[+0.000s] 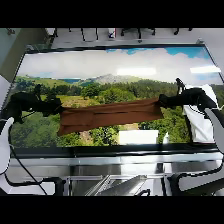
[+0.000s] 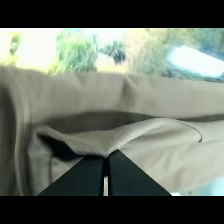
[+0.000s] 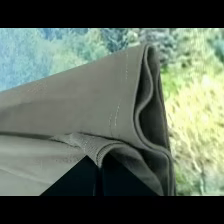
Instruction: Fold the shirts.
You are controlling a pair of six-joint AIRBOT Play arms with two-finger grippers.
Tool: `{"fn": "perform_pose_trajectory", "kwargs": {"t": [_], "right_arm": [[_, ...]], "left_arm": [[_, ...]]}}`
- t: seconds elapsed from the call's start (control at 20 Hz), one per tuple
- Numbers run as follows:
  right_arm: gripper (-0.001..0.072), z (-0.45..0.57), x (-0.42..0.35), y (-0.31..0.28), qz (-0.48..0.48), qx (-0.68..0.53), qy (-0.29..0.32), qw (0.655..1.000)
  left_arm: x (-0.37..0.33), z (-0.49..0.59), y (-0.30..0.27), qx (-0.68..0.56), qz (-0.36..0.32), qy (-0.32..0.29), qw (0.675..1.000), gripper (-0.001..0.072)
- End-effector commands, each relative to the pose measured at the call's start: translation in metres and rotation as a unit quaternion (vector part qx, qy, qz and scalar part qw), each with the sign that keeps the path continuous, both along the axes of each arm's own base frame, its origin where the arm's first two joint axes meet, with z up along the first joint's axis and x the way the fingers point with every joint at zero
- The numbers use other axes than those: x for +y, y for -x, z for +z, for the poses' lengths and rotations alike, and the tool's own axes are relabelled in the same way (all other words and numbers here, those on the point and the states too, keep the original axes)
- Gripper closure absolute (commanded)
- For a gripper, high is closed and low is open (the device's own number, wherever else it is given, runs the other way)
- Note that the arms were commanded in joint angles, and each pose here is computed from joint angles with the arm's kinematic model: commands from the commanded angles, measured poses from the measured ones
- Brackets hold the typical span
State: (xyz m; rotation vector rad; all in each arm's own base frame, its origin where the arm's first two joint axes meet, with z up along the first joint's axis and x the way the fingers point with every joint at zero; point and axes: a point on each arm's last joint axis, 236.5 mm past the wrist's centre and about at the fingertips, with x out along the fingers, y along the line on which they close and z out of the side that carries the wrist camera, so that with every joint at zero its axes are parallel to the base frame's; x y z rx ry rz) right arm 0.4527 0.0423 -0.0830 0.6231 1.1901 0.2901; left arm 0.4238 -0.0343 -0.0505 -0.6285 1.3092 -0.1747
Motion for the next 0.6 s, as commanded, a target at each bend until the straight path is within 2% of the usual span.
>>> {"fn": "perform_pose_trajectory", "kwargs": {"t": [0.0,0.05,0.1,0.15,0.2,0.25,0.3,0.55], "right_arm": [[0.0679,-0.001,-0.004,-0.007,0.012,-0.011,0.013,1.0],[0.0525,0.002,-0.009,-0.01,0.015,-0.016,0.022,1.0],[0.031,0.005,-0.015,-0.014,0.015,-0.022,0.031,0.999],[0.0259,0.006,-0.021,-0.016,0.018,-0.027,0.043,0.999],[0.0236,0.006,-0.028,-0.018,0.021,-0.029,0.056,0.998],[0.0142,0.004,-0.035,-0.018,0.021,-0.029,0.067,0.997],[0.0083,0.002,-0.038,-0.018,0.017,-0.026,0.065,0.997],[0.0087,-0.027,-0.028,0.0,0.037,0.024,0.042,0.998]], "left_arm": [[-0.014,-0.017,-0.024,0.007,-0.025,-0.004,1.0,0.0692],[-0.02,-0.012,-0.03,0.003,-0.035,-0.003,0.999,0.0504],[-0.026,-0.007,-0.036,0.001,-0.047,0.0,0.999,0.0063],[-0.031,-0.002,-0.039,-0.001,-0.057,0.002,0.998,0.0009],[-0.033,0.005,-0.043,-0.004,-0.064,0.004,0.998,0.0011],[-0.036,0.013,-0.047,-0.008,-0.068,0.004,0.998,0.0011],[-0.036,0.021,-0.051,-0.012,-0.065,0.006,0.998,0.001],[-0.042,0.06,-0.051,-0.012,-0.086,0.019,0.996,0.001]]}}
